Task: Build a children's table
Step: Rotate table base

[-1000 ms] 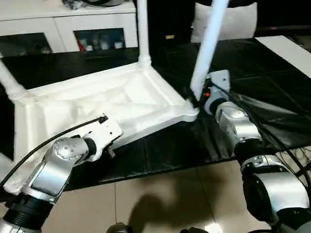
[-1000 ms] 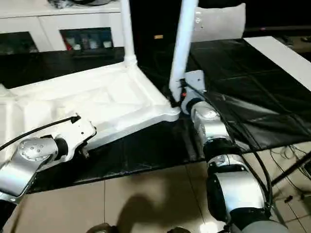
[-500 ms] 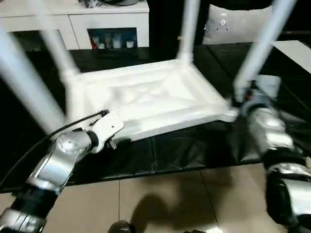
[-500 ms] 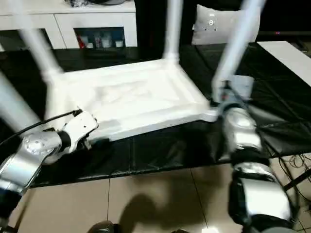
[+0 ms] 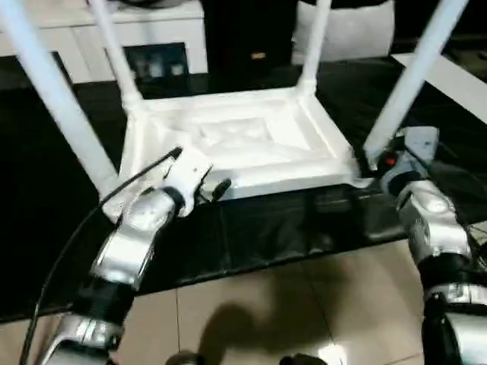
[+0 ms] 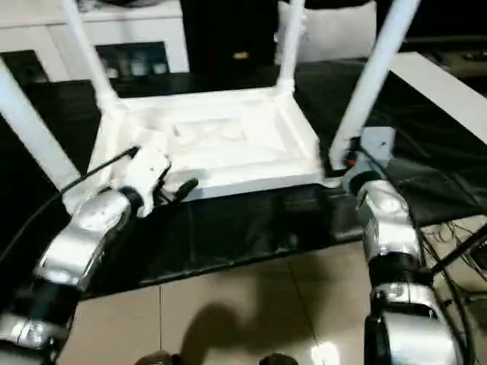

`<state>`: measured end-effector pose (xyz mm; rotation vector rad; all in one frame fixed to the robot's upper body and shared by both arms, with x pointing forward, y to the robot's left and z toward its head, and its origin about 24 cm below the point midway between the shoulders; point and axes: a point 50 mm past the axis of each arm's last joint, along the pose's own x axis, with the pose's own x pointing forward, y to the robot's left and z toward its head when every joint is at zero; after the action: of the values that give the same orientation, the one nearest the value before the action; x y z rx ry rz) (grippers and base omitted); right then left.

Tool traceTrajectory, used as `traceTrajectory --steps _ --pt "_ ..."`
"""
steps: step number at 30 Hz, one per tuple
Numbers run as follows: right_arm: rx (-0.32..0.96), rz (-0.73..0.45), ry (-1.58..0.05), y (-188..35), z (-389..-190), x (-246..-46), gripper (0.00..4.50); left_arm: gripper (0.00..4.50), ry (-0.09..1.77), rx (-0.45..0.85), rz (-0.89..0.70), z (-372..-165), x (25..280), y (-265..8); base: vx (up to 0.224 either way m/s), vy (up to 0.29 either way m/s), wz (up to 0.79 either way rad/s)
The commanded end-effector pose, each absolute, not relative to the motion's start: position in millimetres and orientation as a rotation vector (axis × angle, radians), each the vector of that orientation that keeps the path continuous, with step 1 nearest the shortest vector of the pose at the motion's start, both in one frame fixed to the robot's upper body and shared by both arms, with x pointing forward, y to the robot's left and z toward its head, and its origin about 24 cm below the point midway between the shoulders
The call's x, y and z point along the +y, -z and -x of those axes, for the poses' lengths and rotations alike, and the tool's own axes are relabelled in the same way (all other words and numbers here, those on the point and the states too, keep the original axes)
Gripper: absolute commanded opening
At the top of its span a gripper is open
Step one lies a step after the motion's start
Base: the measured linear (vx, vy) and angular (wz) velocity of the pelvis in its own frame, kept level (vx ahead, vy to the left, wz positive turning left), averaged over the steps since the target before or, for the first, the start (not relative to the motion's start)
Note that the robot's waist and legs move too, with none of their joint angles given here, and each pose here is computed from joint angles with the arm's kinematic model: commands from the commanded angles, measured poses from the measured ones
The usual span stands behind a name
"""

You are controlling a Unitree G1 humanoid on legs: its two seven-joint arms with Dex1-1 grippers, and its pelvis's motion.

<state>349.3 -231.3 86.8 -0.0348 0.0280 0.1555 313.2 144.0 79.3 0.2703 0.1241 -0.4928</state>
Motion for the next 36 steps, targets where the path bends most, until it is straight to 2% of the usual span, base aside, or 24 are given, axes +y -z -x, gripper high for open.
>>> traceTrajectory --steps 1,2,4,9,16,18,21,26,29,31,36 --pt "0.007 0.048 -0.216 -90 -344.1 -215.6 4.50 4.37 0.456 0.071 -0.186 -303 149 -86 0.000 0.000 0.00" --pt "0.007 0.048 -0.216 -90 -344.1 -215.6 4.50 4.37 0.456 0.071 -0.186 -303 149 -86 0.000 0.000 0.00" --pt "-0.011 0.029 -0.226 -92 -332.5 -212.0 4.50 4.37 0.406 0.031 -0.115 -289 153 -87 0.000 0.000 0.00" --pt "-0.013 0.026 -0.306 -93 -298.0 -197.0 4.50 4.37 0.222 -0.007 -0.108 -261 170 -84 0.000 0.000 0.00" --pt "0.020 0.012 -0.304 -89 -278.9 -193.1 4.50 4.37 0.008 -0.028 -0.123 -251 192 -85 0.000 0.000 0.00" --pt "0.070 -0.016 -0.372 -86 -268.3 -186.1 4.50 4.37 -0.153 -0.027 -0.103 -246 208 -86 0.000 0.000 0.00" --pt "0.113 -0.038 -0.454 -85 -266.2 -175.9 4.50 4.37 -0.292 -0.042 -0.082 -244 218 -88 0.000 0.000 0.00" --pt "0.113 0.032 -0.467 -83 -269.5 -170.0 4.50 4.37 -0.360 -0.054 -0.070 -242 221 -90 0.000 0.000 0.00" --pt "0.195 0.041 -0.452 -77 -271.3 -168.6 4.50 4.37 -0.356 -0.039 -0.043 -243 221 -87 0.000 0.000 0.00" --pt "0.195 0.042 -0.461 -77 -271.4 -168.1 4.50 4.37 -0.357 -0.037 -0.041 -244 221 -87 0.000 0.000 0.00" --pt "0.243 0.004 -0.514 -74 -276.2 -162.8 4.50 4.37 -0.291 0.001 -0.021 -270 231 -84 0.000 0.000 0.00"
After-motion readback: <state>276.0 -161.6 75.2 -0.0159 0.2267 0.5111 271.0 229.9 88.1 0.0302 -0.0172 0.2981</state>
